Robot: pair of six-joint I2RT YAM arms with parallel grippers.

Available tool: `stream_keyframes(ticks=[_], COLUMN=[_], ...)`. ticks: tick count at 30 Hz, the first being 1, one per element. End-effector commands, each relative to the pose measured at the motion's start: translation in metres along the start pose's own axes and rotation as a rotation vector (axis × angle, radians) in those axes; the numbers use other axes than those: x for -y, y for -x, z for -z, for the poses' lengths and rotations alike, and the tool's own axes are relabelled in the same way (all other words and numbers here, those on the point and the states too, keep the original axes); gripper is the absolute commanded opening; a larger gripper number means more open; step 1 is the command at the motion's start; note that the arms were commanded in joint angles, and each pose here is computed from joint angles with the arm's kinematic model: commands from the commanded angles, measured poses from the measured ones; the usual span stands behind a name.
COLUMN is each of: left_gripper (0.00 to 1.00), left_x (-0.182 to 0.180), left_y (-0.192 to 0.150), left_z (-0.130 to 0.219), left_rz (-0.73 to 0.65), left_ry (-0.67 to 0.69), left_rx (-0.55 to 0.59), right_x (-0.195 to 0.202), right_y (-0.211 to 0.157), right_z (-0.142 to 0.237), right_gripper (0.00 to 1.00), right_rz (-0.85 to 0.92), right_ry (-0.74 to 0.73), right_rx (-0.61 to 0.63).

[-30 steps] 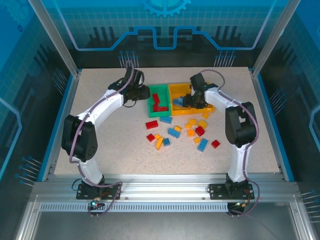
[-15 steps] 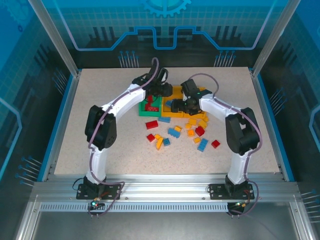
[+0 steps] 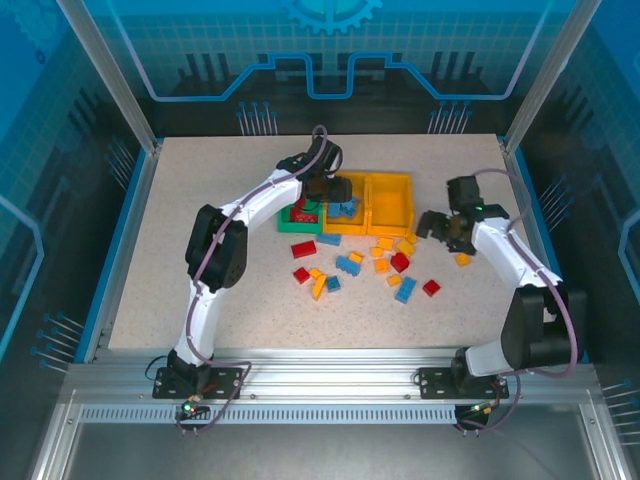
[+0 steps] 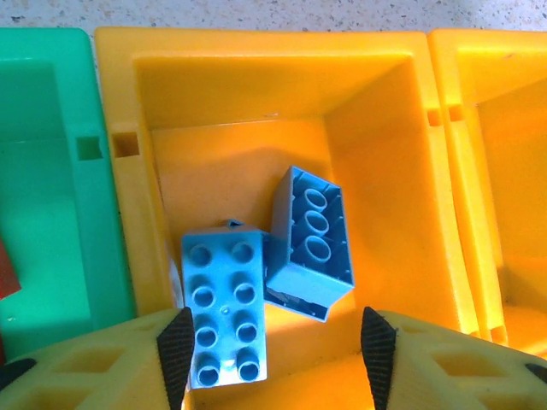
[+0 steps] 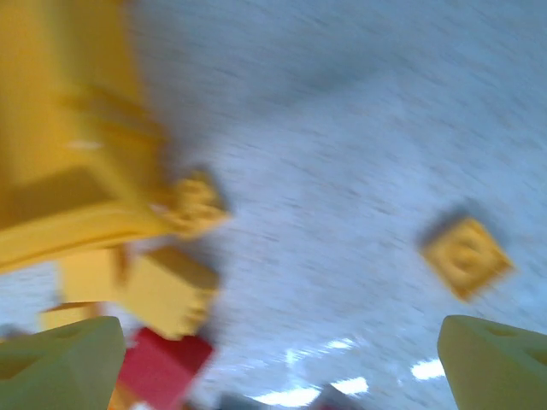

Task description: Sort the legos into containers by color

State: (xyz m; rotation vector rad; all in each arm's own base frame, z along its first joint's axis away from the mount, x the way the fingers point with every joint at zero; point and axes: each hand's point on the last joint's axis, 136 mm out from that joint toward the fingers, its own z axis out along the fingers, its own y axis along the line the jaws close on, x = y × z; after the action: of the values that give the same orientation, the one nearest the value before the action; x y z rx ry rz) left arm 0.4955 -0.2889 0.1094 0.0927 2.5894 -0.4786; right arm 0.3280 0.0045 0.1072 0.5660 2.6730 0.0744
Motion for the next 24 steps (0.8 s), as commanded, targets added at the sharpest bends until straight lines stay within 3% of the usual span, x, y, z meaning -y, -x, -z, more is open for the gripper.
stream_keyframes(ticks=[1, 4, 6, 14, 24], left_gripper=[0.64, 0.79, 0.98, 0.99, 0.99], left_x=[0.009, 0.012, 0.012, -0.005, -0.044], left_y=[-0.006, -0.009, -0.010, -0.037, -0.092], left_z=[0.018, 0.034, 0.049, 0.104, 0.123], left_rz=[0.016, 0.024, 0.029, -0.005, -0.010], left_ry=[-0.031, -0.059, -0.074, -0.063, 0.016], left_rx=[-0.007, 0.024, 0.057, 0.138, 0.140], right_x=[0.027, 0.039, 0.045, 0.065, 0.076], right_y=[-0.027, -0.036, -0.043, -0.045, -0.030], right_z=[0.000, -0.004, -0.010, -0.027, -0.062], right_gripper=[0.96, 0.96, 0.96, 0.92, 0.86], right_rz=[-0.086, -0.129, -0.155, -0.221, -0.243], right_ry=[-0.024, -0.029, -0.032, -0.072, -0.116], right_rx=[-0.091, -0.125, -0.160, -0.193, -0.260])
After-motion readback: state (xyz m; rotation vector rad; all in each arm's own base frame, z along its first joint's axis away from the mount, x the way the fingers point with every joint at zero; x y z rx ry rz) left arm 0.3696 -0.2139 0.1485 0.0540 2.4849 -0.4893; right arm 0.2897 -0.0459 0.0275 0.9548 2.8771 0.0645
